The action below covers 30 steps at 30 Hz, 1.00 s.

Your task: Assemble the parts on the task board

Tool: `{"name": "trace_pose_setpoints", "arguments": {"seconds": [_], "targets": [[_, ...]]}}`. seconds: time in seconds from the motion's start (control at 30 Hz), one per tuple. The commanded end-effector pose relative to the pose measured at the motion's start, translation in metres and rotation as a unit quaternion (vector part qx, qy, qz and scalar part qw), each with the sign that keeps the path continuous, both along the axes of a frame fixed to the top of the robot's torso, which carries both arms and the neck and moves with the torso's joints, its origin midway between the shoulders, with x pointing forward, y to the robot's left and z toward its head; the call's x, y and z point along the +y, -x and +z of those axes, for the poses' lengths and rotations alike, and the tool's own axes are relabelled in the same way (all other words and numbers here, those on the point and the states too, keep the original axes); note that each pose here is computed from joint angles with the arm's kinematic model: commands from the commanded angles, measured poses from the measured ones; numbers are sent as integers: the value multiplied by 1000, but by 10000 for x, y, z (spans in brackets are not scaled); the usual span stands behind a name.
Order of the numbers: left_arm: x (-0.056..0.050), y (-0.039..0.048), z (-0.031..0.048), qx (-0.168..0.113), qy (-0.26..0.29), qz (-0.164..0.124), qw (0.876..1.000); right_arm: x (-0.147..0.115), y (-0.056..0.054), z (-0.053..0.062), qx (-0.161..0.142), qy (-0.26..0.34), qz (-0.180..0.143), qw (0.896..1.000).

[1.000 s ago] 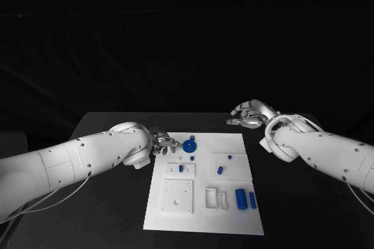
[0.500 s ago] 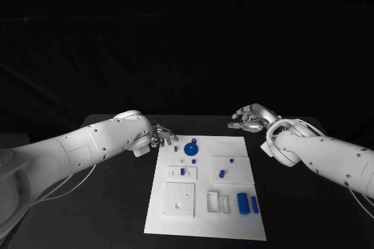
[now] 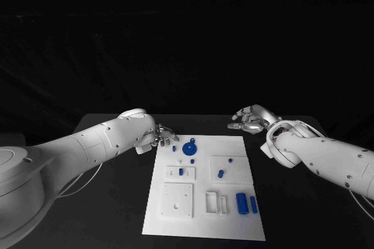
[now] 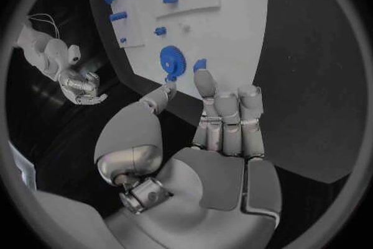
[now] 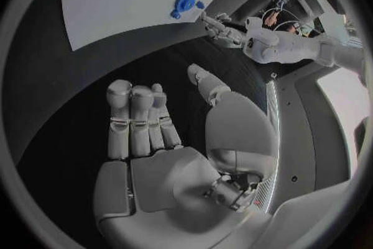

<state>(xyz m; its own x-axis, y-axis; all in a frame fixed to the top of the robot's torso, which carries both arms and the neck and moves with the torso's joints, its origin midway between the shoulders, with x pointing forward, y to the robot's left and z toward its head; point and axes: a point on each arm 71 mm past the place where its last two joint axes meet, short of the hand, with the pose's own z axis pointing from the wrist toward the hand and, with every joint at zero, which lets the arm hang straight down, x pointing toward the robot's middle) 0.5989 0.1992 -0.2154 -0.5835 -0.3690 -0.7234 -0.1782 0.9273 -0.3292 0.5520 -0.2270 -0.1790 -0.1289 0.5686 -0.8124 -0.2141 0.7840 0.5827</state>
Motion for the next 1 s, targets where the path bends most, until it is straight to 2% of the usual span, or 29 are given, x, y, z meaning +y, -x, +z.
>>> {"name": "trace_pose_setpoints", "arguments": {"seconds": [0.03,0.63,1.0], "targets": [[-16,4,-33,11,-10,-14,1000,15,7,-2,6,-8,5,1000],[-83,13,-127,27,-10,-28,999,31,8,2,6,-8,7,1000],[-76,19,-143,29,-14,-34,999,31,9,2,6,-8,7,1000]]}}
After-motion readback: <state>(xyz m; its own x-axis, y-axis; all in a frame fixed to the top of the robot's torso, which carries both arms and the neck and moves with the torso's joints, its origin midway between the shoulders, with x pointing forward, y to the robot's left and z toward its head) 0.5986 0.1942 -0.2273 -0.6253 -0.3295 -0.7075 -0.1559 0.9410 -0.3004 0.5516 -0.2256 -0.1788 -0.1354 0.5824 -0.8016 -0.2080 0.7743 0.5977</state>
